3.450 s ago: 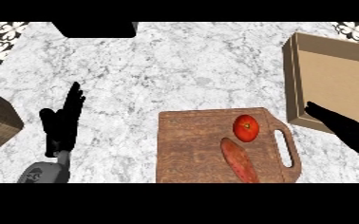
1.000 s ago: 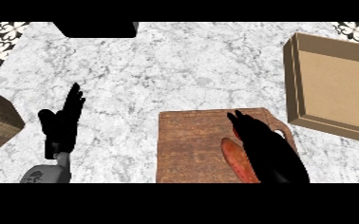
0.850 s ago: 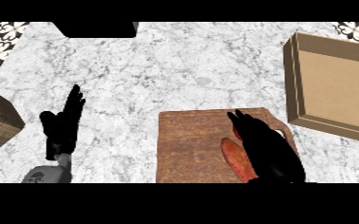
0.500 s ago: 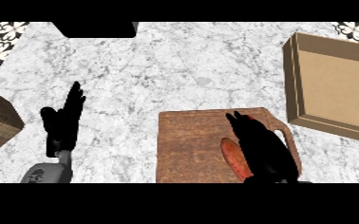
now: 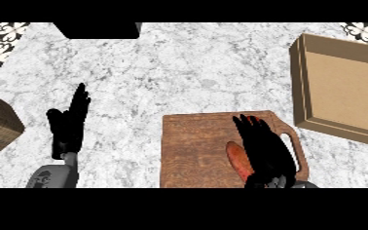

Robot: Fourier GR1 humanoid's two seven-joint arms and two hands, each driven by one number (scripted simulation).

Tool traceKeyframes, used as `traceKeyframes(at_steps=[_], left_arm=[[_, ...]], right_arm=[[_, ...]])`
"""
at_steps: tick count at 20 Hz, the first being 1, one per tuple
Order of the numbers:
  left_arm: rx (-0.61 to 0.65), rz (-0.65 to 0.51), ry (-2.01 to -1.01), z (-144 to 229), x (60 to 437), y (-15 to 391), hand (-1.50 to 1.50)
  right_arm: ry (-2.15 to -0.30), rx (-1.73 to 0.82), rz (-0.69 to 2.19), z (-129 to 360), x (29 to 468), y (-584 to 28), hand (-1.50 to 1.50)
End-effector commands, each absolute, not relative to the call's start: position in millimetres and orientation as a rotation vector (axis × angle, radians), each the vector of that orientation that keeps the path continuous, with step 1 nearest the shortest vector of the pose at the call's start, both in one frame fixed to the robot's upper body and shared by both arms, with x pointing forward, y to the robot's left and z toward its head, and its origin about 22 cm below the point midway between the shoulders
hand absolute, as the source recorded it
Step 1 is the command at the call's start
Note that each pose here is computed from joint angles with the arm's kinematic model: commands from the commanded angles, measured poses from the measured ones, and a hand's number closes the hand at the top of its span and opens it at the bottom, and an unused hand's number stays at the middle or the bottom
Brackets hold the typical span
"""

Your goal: Pick the sweet potato from the cutting board and place it in the cardboard box

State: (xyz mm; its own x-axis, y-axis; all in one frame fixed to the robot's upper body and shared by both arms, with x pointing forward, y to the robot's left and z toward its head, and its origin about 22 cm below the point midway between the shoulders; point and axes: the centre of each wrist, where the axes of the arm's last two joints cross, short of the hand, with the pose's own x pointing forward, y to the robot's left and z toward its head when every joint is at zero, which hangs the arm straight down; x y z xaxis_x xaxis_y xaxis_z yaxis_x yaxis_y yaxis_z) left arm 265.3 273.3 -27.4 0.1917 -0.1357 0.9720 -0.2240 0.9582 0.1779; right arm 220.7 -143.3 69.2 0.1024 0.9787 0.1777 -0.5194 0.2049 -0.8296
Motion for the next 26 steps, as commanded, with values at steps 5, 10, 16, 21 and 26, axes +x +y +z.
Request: traceKeyframes(at_steps=[5,10,16,21,26], left_arm=[[0.312,0.073,-1.390,-26.8,263.6,274.4,0.00],[0.303,0.047,-1.388,-34.4,245.9,287.0,0.00],[0.299,0.064,-1.377,-14.1,243.3,272.5,0.00],[0.324,0.085,-1.380,-38.9,248.1,268.4,0.00],[0.359,0.112,-1.348,-34.8,241.4,308.7,0.00]], right_arm=[[-0.816,-0.687,1.253,61.0,208.2,-136.5,-1.50],[-0.973,-0.680,1.279,58.9,218.2,-144.1,1.50],[-1.019,-0.745,1.287,67.2,226.7,-141.7,1.50],[-1.111,-0.677,1.399,47.7,160.2,-189.1,1.50],[-1.171,-0.653,1.518,68.5,123.2,-258.4,1.50]])
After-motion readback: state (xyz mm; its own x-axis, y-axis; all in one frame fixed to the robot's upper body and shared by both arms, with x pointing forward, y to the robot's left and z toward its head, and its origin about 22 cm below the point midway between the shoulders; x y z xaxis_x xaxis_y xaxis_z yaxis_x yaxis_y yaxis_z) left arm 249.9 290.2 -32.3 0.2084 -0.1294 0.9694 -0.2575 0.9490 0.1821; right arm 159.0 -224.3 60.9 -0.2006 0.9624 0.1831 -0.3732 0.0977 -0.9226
